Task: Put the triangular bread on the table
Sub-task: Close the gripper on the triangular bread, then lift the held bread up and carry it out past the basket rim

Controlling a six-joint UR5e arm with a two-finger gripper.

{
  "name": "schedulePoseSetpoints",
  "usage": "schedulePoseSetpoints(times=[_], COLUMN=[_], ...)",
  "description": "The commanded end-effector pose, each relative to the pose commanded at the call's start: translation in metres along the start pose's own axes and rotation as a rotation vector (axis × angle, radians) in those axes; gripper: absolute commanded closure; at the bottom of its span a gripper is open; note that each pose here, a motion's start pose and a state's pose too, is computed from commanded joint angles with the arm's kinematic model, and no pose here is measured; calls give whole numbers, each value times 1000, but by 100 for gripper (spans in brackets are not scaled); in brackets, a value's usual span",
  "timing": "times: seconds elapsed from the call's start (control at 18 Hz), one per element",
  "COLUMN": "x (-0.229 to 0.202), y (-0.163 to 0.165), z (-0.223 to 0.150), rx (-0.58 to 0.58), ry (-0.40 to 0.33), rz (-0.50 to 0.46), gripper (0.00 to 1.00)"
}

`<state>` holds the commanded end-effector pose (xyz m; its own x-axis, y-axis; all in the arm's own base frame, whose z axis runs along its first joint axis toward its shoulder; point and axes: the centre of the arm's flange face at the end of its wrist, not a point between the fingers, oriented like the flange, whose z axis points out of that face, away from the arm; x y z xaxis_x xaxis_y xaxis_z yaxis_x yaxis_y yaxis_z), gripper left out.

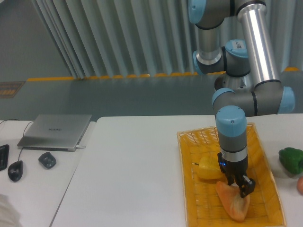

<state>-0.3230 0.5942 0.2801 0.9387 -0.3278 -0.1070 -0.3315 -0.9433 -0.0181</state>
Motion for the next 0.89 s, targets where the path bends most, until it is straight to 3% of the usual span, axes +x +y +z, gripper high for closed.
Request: schedulePoseSetpoints(times=[0.17, 0.44, 0.61, 0.89], x=[-1, -13, -30, -58], y=[0, 6, 38, 85], z=[-3, -56, -94, -116], rx=[3, 50, 77, 101], ry=[-5, -80, -129, -155], rz=[4, -9, -48, -48], gripper=[87, 86, 84, 81])
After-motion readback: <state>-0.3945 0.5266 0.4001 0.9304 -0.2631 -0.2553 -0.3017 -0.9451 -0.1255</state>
